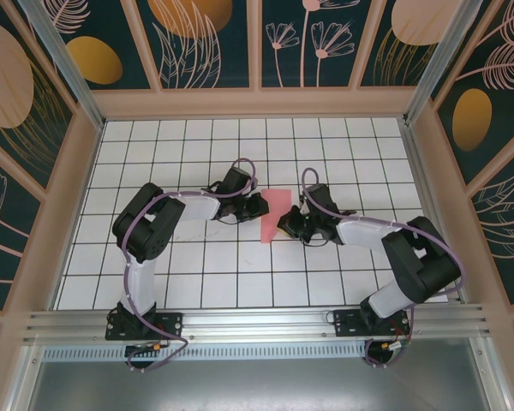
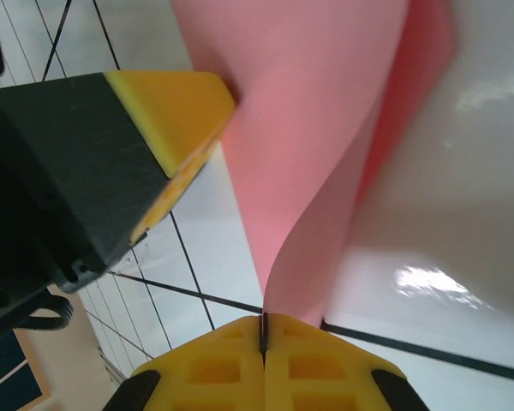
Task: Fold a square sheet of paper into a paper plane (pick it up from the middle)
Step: Third fold the triangle at the center of the table.
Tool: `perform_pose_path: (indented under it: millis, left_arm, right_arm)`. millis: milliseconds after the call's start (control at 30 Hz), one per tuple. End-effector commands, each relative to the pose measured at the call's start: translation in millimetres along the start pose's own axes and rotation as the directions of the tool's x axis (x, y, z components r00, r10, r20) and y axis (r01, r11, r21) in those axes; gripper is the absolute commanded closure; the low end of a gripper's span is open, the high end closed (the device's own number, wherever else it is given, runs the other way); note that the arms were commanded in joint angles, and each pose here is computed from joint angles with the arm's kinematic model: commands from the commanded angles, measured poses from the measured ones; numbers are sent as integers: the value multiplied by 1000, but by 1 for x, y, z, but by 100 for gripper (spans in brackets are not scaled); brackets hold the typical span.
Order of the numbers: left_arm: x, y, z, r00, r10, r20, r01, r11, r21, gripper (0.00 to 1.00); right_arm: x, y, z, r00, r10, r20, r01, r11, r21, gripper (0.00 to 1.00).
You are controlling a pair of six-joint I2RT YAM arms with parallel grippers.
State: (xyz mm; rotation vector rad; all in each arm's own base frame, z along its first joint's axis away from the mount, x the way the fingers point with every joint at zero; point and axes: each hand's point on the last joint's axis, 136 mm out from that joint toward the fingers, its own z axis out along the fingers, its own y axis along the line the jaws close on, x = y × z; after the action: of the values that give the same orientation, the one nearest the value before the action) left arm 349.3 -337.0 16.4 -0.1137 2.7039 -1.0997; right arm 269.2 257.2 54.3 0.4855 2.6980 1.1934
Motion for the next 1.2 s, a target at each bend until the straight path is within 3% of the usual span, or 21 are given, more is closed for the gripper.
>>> perform_pose_path:
  millis: [0,133,300,667,1167]
  left_arm:
    - [9,19,4,1000,-7,-23,5,997,-75,85]
    - [-5,-8,-7,999,38,13,-38,999,-7,84]
    - [-31,-32,-24,988,84,130,-87,996,17,83]
    - [-34,7,0,992,66,110,-51,990,-132,87]
    - [-24,23,11,997,44,61,-34,985,-167,90]
  right_arm:
    - [-6,7,9,999,-40,3,40,999,1,95]
    - [-13,10,15,998,-56,13,56,998,9,95]
    - [-18,10,20,998,-62,23,61,998,14,95]
    - [-24,11,25,998,-51,45,51,999,-5,95]
    - [-29,11,32,997,-48,57,48,999,-13,95]
